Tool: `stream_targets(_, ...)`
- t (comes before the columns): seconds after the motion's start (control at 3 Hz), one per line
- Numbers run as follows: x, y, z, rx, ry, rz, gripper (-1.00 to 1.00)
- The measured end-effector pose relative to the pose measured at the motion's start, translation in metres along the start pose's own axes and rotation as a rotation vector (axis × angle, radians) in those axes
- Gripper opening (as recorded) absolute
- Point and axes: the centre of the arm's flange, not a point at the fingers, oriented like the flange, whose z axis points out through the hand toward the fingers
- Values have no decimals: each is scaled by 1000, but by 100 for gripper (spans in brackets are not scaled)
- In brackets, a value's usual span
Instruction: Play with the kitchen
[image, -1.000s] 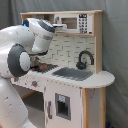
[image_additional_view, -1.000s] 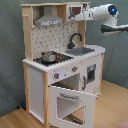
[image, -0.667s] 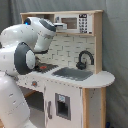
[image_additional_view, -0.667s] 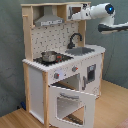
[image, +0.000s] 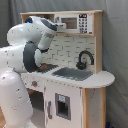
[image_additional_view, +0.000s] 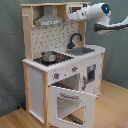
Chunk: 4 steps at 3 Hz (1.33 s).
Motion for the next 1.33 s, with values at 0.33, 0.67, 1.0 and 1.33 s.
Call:
stream_targets(0.33, 0, 0, 0, 1, 0, 0, -100)
stream_targets(0.67, 6, -2, -6, -71, 29, -6, -100)
stream_targets(1.0, 7, -10, -16, -115, 37, -14, -100)
stream_targets(1.33, 5, -18, -23, -169, 51, -14, -100)
